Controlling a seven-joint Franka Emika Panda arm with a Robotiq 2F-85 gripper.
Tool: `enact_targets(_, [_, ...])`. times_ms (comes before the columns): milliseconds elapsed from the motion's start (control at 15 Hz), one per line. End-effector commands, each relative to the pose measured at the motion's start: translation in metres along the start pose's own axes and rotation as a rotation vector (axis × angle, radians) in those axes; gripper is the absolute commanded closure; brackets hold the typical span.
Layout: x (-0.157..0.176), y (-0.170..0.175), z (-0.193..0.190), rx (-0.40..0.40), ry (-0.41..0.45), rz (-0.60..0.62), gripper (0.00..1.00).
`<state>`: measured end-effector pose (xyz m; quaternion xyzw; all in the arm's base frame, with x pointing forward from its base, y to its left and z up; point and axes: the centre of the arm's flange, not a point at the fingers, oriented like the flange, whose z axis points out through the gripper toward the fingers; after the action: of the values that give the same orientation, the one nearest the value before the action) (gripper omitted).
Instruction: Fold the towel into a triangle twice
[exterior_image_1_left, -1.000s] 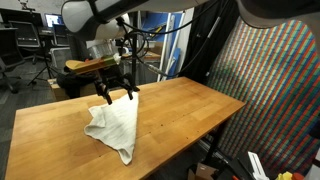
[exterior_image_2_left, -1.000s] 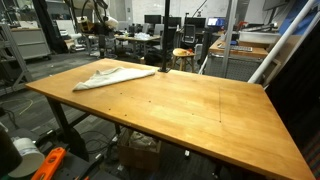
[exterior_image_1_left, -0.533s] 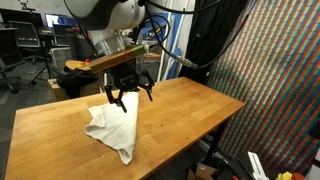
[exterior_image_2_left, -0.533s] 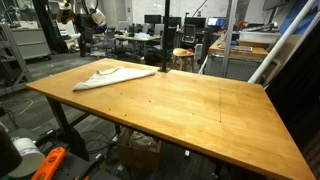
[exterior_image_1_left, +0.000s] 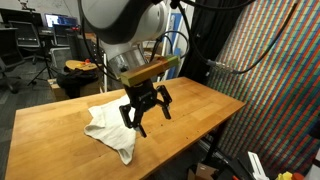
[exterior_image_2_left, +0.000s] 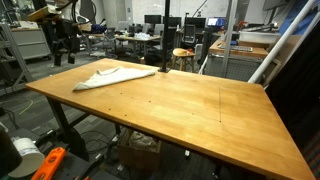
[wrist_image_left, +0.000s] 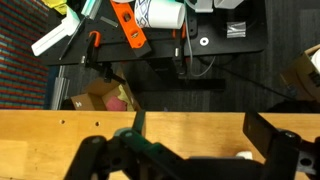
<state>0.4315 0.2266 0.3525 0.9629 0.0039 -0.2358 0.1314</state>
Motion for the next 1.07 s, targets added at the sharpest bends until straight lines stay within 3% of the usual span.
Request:
enact_targets(0, [-0.014, 0.001, 0.023, 0.072, 0.001, -0.105, 0.00])
enact_targets(467, [0.000, -0.002, 0.039, 0.231, -0.018, -0.060, 0.00])
enact_targets(733, [0.014, -0.001, 0.044, 0.343, 0.000, -0.019, 0.00])
enact_targets(1000, [0.031, -0.005, 0.055, 0.404, 0.048, -0.035, 0.00])
